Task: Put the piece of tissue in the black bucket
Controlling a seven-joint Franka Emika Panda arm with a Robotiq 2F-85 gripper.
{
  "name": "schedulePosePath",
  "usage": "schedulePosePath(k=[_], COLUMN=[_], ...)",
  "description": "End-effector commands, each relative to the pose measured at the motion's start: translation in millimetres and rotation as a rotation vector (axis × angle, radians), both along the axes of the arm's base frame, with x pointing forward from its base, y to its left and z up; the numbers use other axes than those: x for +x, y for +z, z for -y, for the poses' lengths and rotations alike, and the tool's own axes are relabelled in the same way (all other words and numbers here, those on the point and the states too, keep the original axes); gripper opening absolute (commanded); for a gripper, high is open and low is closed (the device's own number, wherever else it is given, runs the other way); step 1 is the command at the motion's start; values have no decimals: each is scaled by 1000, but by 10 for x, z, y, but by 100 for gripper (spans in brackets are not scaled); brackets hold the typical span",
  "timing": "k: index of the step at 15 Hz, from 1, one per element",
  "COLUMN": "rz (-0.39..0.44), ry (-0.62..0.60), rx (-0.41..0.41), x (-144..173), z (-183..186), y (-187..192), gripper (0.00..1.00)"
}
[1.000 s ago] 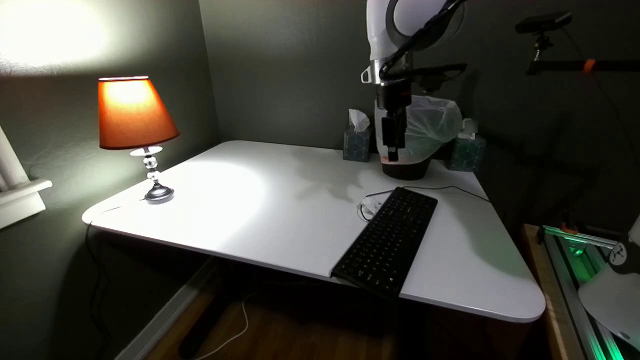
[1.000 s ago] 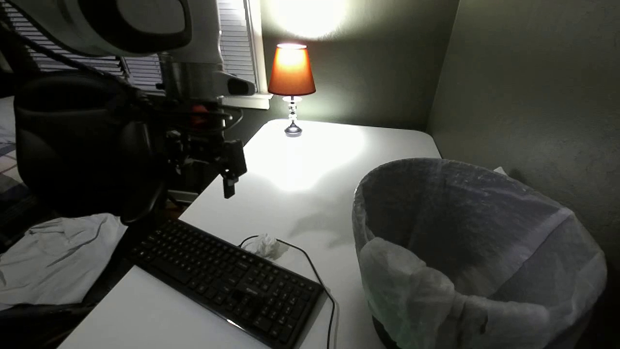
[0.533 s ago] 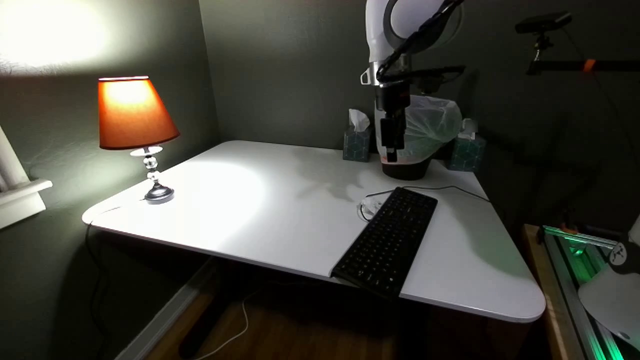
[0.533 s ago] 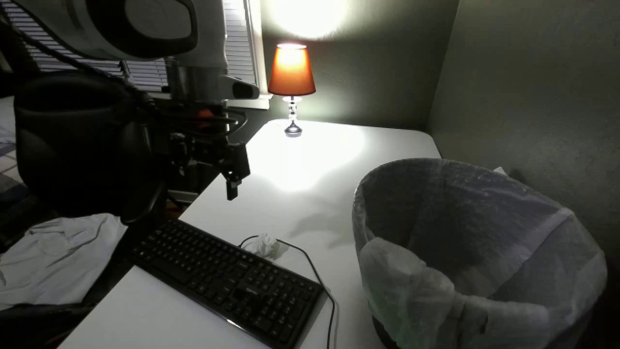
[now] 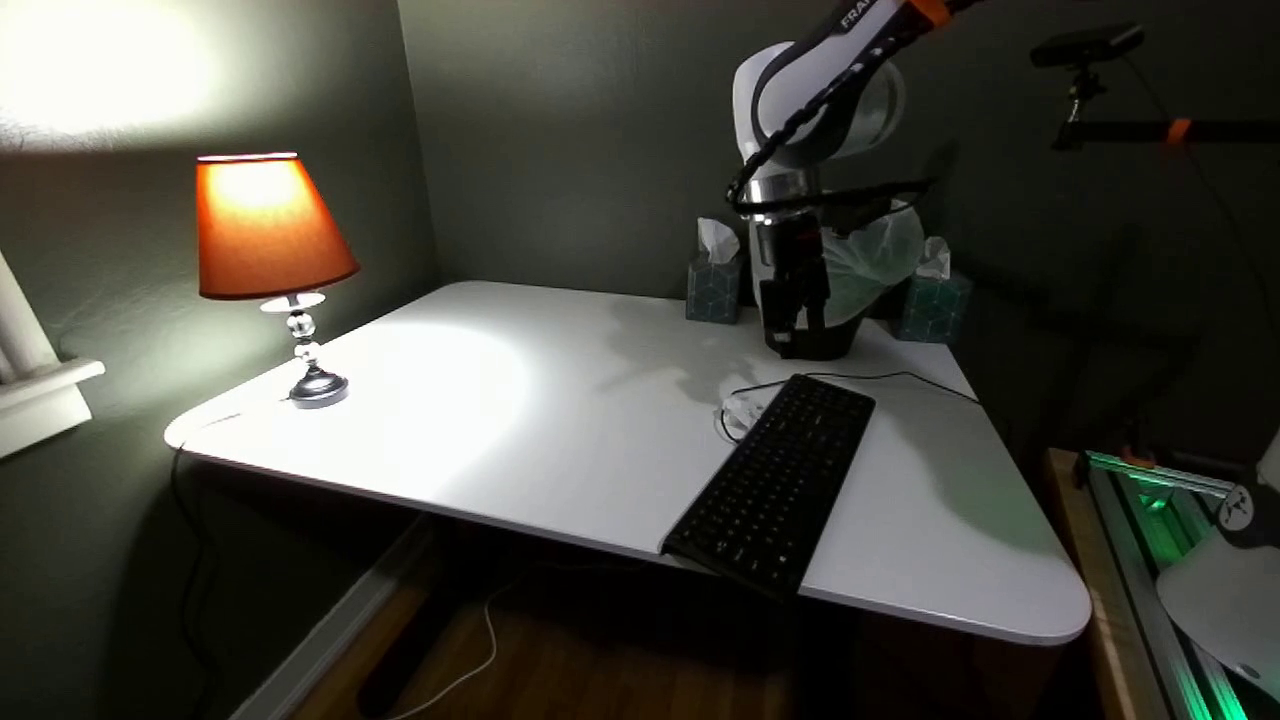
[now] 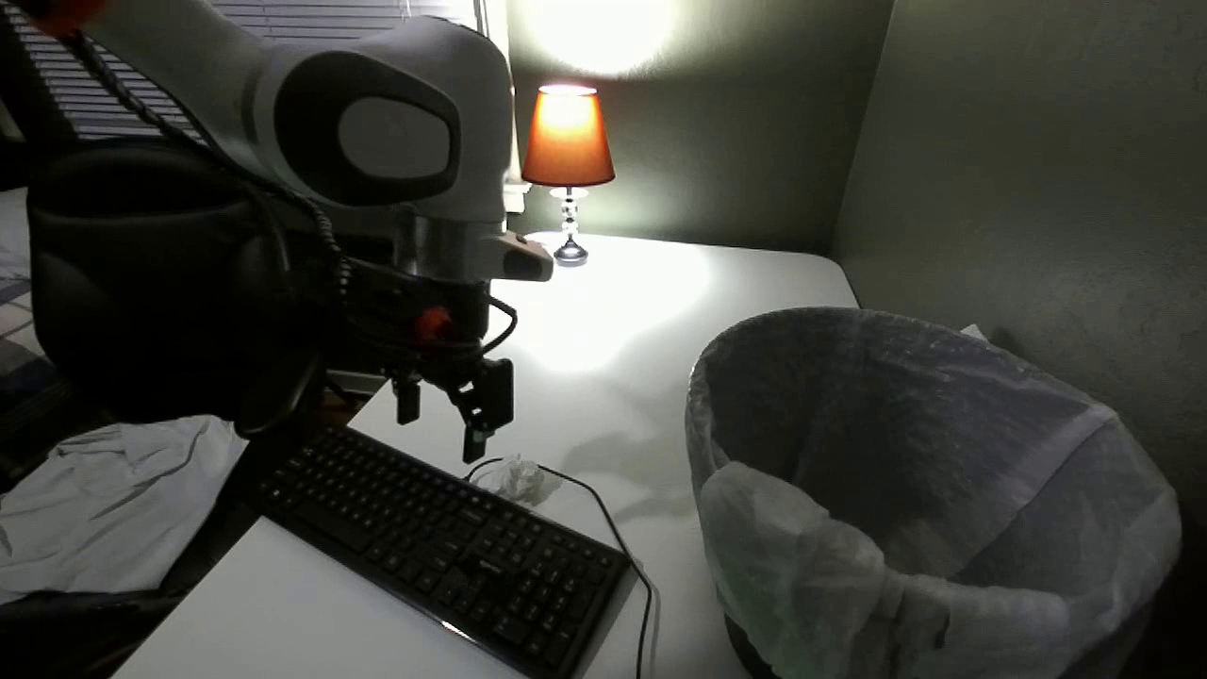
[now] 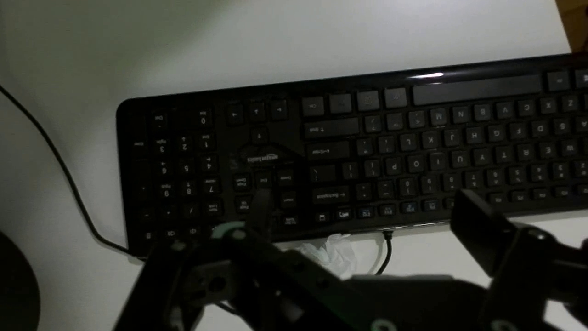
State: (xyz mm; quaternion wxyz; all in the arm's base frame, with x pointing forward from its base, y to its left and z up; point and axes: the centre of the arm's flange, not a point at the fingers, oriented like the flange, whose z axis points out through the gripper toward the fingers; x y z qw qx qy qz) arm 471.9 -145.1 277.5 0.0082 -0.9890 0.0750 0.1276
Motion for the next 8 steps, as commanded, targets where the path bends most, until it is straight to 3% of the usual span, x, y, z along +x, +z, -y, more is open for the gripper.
schedulePosePath(k=[1,8], rz=[32,113], ry=[-61,-79], rx=[16,-25], x=[168,437], z=[133,210], y=[-321,-729], gripper=[100,100])
